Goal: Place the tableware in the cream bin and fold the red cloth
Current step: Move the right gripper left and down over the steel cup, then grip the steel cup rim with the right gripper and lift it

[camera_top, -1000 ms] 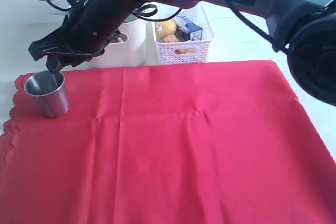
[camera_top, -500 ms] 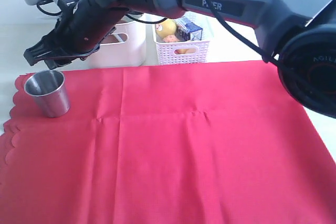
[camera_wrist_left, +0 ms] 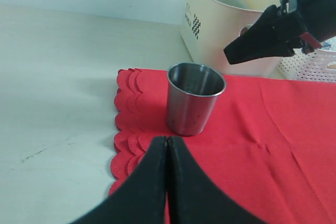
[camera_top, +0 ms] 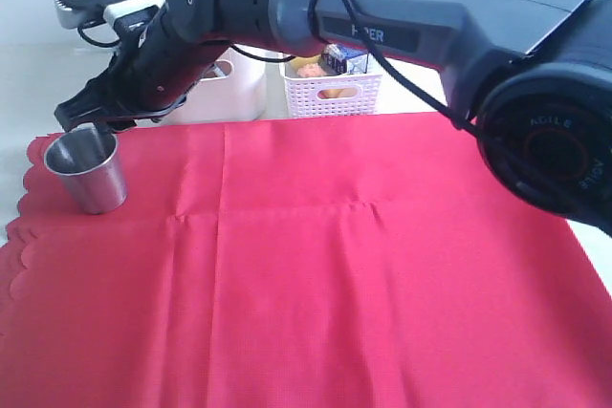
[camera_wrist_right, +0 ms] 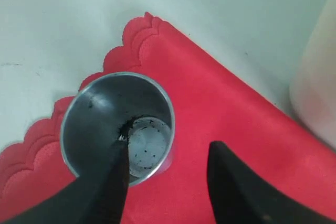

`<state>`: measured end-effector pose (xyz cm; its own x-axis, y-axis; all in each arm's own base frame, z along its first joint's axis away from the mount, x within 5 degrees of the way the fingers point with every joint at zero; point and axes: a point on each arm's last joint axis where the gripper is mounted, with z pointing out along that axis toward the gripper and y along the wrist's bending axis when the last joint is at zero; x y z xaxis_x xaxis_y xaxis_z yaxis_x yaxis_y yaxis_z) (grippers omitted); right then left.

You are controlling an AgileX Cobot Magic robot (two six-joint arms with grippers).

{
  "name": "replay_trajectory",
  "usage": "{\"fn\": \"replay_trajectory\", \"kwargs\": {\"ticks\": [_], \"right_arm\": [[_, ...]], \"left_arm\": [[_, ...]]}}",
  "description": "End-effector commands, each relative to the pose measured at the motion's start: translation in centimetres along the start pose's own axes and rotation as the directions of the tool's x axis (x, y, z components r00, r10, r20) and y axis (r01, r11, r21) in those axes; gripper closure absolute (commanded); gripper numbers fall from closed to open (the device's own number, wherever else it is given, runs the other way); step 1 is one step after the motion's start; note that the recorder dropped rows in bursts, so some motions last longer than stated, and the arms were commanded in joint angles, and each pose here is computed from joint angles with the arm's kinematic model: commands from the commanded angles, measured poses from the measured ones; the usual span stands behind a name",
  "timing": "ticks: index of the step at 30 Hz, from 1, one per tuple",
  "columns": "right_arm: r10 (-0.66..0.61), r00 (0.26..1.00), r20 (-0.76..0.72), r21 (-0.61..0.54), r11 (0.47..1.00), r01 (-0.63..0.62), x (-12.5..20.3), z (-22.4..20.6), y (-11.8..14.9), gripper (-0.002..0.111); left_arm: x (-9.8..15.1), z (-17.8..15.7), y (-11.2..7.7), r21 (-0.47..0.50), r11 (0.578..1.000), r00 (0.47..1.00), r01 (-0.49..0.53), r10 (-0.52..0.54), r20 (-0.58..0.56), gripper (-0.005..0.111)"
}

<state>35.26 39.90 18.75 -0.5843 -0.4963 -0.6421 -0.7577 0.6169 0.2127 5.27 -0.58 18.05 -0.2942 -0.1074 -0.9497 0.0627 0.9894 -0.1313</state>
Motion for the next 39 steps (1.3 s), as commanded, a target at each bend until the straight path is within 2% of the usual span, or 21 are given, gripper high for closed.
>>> {"fn": "replay_trajectory", "kwargs": {"ticks": [1, 11, 24, 26, 35, 39], "right_arm": [[0.008, 1.000, 0.015, 0.006, 1.000, -0.009, 0.2, 0.8, -0.2, 0.062], [0.051, 0.998, 0.029, -0.008, 0.999, -0.051, 0.0, 2.5, -0.4, 0.062], [0.060, 0.998, -0.012, 0.000, 0.998, -0.060, 1.5, 4.9, -1.1, 0.063], [0.061, 0.998, -0.019, 0.001, 0.998, -0.061, 1.7, 5.2, -1.1, 0.068], [0.053, 0.999, -0.006, 0.000, 0.999, -0.053, 1.3, 4.7, -1.0, 0.107], [0.037, 0.999, 0.004, -0.003, 0.999, -0.037, 0.6, 3.6, -0.7, 0.108]], "left_arm": [[0.0, 0.0, 0.0, 0.003, 1.000, 1.000, 0.010, -0.010, 0.010, 0.107], [0.0, 0.0, 0.0, 0.003, 1.000, 1.000, 0.010, -0.010, 0.010, 0.107], [0.0, 0.0, 0.0, 0.003, 1.000, 1.000, 0.010, -0.010, 0.010, 0.107], [0.0, 0.0, 0.0, 0.003, 1.000, 1.000, 0.010, -0.010, 0.010, 0.107], [0.0, 0.0, 0.0, 0.003, 1.000, 1.000, 0.010, -0.010, 0.010, 0.107], [0.0, 0.0, 0.0, 0.003, 1.000, 1.000, 0.010, -0.010, 0.010, 0.107]]}}
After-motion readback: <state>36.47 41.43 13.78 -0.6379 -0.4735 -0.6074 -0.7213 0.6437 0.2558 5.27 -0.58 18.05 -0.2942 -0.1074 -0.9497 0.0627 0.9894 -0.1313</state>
